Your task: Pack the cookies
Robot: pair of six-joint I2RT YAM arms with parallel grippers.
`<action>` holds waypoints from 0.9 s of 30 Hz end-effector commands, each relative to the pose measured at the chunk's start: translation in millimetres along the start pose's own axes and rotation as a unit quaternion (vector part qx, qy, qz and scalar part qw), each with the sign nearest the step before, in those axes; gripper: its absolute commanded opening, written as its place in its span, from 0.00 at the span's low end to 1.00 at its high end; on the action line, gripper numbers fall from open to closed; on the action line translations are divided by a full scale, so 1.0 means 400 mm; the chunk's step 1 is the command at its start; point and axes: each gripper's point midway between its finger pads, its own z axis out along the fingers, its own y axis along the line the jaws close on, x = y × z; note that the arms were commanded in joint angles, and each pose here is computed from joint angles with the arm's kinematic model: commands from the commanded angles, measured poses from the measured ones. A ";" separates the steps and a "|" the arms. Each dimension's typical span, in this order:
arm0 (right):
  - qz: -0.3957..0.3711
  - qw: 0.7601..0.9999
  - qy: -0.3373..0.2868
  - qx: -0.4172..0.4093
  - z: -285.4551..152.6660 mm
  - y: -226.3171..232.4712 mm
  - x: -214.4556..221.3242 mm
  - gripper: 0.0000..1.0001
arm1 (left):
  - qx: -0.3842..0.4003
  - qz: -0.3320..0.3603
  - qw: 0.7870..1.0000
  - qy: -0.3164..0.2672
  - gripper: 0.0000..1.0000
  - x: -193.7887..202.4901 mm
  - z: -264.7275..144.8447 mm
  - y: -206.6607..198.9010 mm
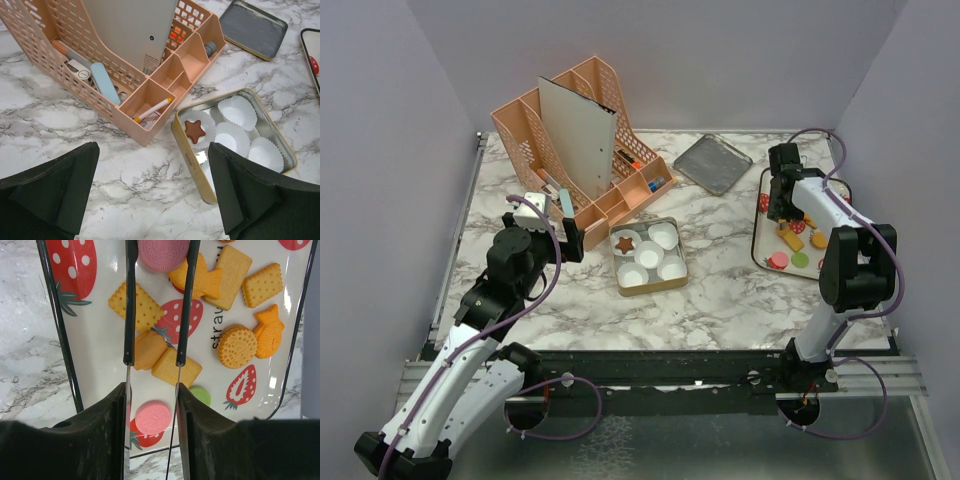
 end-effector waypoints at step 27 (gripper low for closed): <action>0.015 0.981 -0.081 -0.174 -0.171 0.114 -0.039 0.20 | -0.015 0.006 1.000 0.005 0.99 0.014 0.012 0.019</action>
